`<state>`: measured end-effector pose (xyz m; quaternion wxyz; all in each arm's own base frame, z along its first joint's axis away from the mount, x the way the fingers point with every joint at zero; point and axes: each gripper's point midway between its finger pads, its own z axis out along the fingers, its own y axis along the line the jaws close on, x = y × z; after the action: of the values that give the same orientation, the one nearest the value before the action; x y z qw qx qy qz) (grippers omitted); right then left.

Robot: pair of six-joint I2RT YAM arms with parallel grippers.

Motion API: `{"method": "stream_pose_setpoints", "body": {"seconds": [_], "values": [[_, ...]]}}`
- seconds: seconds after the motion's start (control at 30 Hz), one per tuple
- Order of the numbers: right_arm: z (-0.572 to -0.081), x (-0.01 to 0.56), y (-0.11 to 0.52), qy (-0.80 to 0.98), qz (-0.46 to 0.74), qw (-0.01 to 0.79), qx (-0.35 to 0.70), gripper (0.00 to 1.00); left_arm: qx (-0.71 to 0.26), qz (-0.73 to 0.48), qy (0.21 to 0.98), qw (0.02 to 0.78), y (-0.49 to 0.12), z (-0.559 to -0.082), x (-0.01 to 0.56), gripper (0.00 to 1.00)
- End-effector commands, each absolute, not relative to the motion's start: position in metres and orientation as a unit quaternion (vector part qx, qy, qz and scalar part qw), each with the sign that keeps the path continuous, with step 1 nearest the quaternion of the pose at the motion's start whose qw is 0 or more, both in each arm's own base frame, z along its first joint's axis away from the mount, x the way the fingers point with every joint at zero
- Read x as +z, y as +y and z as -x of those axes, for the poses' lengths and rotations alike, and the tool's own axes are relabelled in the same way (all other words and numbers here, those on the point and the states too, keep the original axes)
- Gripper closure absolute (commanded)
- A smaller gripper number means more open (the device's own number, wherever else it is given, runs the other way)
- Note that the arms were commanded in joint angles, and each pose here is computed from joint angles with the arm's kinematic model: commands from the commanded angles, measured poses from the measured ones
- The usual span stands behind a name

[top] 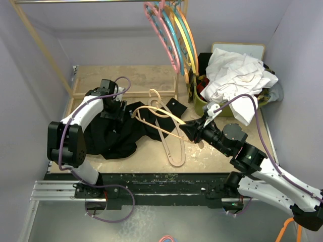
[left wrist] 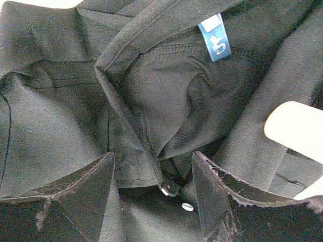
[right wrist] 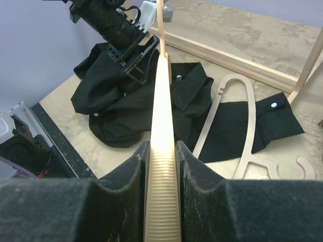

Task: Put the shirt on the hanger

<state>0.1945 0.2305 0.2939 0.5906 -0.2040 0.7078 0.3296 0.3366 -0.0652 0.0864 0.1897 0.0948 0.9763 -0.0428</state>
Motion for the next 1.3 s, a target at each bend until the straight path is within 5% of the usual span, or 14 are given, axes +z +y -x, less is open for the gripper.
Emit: {"method": "stream_pose_setpoints", "body": {"seconds": [0.0, 0.27, 0.3, 0.37, 0.4, 0.9, 1.03, 1.27], "values": [[-0.196, 0.316, 0.233, 0.683, 0.186, 0.613, 0.351, 1.0, -0.022, -0.08, 0.974, 0.21, -0.059, -0.355, 0.091, 0.36], [-0.197, 0.311, 0.235, 0.686, 0.189, 0.61, 0.349, 1.0, -0.007, -0.084, 0.976, 0.199, -0.052, -0.35, 0.078, 0.51], [-0.197, 0.31, 0.236, 0.686, 0.191, 0.608, 0.35, 1.0, -0.007, -0.084, 0.976, 0.201, -0.052, -0.35, 0.079, 0.58], [-0.197, 0.311, 0.238, 0.685, 0.194, 0.608, 0.353, 1.0, -0.012, -0.087, 0.974, 0.206, -0.052, -0.352, 0.082, 0.94], [-0.197, 0.31, 0.24, 0.684, 0.196, 0.606, 0.355, 1.0, -0.017, -0.088, 0.974, 0.208, -0.052, -0.353, 0.086, 1.0], [-0.203, 0.307, 0.275, 0.668, 0.218, 0.594, 0.392, 1.0, -0.048, -0.112, 0.935, 0.332, -0.053, -0.332, 0.168, 1.0], [-0.206, 0.302, 0.272, 0.675, 0.214, 0.594, 0.382, 1.0, -0.045, -0.094, 0.952, 0.287, -0.052, -0.328, 0.141, 0.75], [-0.208, 0.302, 0.262, 0.674, 0.199, 0.608, 0.369, 1.0, -0.065, -0.079, 0.966, 0.238, -0.061, -0.342, 0.114, 0.73]]}}
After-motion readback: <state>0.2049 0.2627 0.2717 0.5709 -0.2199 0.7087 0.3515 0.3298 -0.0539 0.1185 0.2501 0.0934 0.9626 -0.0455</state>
